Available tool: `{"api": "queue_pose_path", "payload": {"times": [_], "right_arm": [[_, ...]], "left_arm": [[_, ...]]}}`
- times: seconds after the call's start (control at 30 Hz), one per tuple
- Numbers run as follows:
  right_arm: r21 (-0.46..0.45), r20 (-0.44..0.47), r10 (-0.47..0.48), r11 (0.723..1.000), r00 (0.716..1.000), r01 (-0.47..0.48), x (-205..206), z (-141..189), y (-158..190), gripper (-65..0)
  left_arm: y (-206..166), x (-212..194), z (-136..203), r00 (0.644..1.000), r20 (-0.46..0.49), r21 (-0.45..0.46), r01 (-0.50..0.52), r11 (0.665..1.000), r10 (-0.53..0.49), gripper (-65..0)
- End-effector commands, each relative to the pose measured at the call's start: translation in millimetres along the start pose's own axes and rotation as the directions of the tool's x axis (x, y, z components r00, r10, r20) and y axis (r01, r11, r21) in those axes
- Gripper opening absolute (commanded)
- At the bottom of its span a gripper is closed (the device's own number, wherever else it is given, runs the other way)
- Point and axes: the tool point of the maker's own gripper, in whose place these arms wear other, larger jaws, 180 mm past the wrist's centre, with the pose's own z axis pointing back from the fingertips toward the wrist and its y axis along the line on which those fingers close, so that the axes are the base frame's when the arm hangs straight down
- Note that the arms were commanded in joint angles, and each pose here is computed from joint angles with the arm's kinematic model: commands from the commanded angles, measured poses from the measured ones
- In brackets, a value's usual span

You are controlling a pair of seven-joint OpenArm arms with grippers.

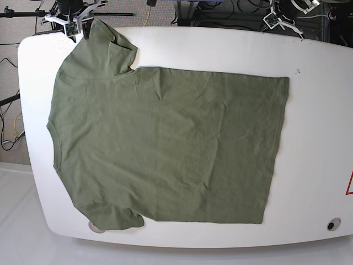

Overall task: Fold the T-shirt properly
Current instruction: 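Position right gripper over the sleeve, left gripper over the hem corner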

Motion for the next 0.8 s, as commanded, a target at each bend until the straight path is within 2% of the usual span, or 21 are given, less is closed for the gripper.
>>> {"api": "queue_pose_path", "payload": {"times": [0.0, 0.1, 0.37, 0.43, 0.7, 0.77], "right_arm": [[0.004, 0.026, 0.013, 1.000, 1.000, -0.013, 8.1, 3.1, -4.2, -45.6], [-0.005, 0.050, 0.056, 0.998, 0.997, -0.056, 19.9, 4.9, -19.6, -45.5], [-0.025, 0.056, 0.106, 0.994, 0.993, -0.104, 25.3, 0.6, -33.1, -45.4], [-0.029, 0.066, 0.153, 0.988, 0.986, -0.151, 31.0, -1.5, -41.2, -45.4], [-0.041, 0.091, 0.189, 0.982, 0.978, -0.186, 42.3, -5.1, -48.5, -45.4], [-0.048, 0.114, 0.170, 0.985, 0.979, -0.166, 48.1, -9.2, -49.3, -45.9]], "left_arm": [[17.6, 17.5, 5.6, 0.997, 0.072, 0.062, 0.017, 0.998, -0.022, -64.6], [31.7, 25.6, 14.9, 0.995, 0.088, 0.107, 0.041, 0.993, -0.051, -61.5], [54.1, 43.5, 30.9, 0.987, 0.112, 0.174, 0.091, 0.980, -0.111, -58.8], [67.2, 46.9, 43.4, 0.985, 0.099, 0.218, 0.120, 0.968, -0.145, -58.1], [75.8, 58.0, 50.3, 0.978, 0.116, 0.241, 0.142, 0.960, -0.173, -57.2], [79.5, 58.9, 48.7, 0.981, 0.114, 0.247, 0.124, 0.961, -0.156, -57.0]]}}
